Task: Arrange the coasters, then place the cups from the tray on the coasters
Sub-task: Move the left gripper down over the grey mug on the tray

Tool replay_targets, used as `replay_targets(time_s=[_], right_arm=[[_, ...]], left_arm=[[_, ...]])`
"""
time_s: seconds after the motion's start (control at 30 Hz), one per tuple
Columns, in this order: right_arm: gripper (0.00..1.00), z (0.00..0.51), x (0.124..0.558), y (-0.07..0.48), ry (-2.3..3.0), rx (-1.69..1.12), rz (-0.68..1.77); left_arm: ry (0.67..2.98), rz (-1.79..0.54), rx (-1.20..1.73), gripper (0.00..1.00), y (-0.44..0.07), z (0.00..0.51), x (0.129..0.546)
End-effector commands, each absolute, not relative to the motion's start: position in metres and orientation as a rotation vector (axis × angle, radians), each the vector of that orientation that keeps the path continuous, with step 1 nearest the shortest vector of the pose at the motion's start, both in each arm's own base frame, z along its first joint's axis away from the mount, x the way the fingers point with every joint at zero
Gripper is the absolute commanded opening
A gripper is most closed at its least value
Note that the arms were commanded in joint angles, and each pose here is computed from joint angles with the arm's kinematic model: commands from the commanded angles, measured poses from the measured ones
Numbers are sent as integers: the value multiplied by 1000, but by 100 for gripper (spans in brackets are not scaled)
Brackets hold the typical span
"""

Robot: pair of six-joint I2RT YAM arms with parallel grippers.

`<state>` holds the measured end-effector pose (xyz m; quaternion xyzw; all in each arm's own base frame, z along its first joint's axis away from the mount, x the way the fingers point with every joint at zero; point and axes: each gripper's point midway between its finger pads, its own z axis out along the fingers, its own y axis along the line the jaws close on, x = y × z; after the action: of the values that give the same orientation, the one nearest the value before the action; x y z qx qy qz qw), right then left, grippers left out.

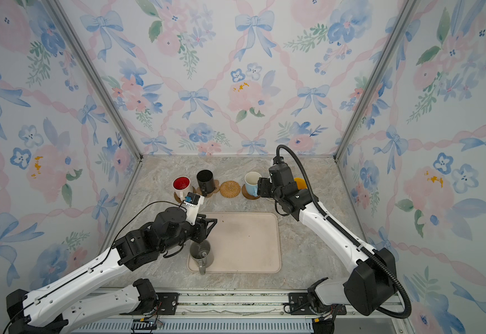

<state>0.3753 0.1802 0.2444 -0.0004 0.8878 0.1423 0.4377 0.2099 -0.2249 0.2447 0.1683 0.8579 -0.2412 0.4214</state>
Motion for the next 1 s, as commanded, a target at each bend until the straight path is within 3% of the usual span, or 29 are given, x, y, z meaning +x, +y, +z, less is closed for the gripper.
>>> replay_targets(time_s=[0.0, 0.43, 0.97], right_arm=[[70, 249, 374, 178, 2181, 16, 398], [70, 245, 370, 173, 2182, 24, 438], [71, 237, 372, 178, 2196, 24, 468]], left_arm=[[2256, -658, 430, 46, -220, 237, 184], [2460, -727, 321, 35, -200, 200, 135], [2645, -684, 206, 30, -173, 146, 108]])
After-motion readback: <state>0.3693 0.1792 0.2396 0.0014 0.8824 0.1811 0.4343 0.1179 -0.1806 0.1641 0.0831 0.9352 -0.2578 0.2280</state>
